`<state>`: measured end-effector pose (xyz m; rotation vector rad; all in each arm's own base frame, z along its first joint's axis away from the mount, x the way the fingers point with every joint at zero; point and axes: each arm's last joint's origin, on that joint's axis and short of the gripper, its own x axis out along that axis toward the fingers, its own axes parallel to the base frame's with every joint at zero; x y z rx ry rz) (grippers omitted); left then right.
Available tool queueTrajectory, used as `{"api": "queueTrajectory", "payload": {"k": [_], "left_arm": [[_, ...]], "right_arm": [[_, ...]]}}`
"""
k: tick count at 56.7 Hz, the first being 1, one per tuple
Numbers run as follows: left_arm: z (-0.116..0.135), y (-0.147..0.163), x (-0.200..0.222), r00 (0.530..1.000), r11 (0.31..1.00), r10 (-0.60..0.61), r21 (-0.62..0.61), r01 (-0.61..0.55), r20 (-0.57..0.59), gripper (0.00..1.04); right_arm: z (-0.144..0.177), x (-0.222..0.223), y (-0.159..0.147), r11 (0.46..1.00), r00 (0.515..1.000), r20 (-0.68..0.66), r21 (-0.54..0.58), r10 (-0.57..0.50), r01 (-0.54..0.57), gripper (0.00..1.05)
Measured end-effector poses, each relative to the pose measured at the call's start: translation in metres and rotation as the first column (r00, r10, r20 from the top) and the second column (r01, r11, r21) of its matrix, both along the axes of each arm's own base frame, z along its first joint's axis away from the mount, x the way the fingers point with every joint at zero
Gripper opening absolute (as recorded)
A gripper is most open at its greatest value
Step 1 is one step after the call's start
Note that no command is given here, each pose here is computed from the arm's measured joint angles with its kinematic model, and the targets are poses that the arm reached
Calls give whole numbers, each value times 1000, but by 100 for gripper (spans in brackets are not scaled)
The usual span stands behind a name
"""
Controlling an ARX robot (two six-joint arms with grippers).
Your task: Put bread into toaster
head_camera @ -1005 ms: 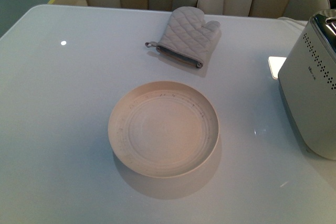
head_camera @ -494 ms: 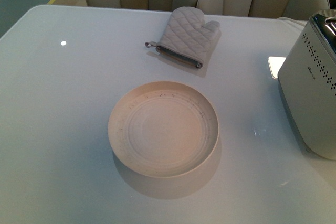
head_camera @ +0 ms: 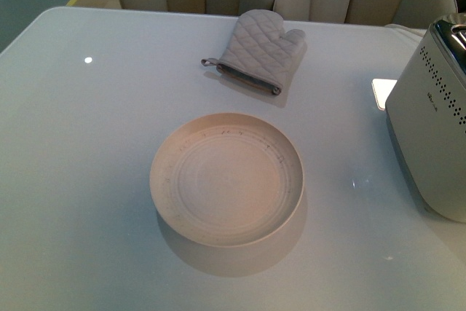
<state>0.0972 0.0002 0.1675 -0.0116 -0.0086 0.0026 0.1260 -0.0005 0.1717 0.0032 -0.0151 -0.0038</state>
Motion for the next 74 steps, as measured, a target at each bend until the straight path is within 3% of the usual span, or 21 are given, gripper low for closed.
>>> {"api": "queueTrajectory", "payload": {"k": [68, 74], "left_arm": [[0, 0, 0, 1000, 1000, 0, 0, 0, 0, 97], [0, 0, 0, 1000, 1000, 0, 0, 0, 0, 97]], "right_arm": [[-2, -29, 0, 1000, 1000, 0, 0, 1, -1, 2], [-2, -29, 0, 1000, 1000, 0, 0, 1, -1, 21]]}}
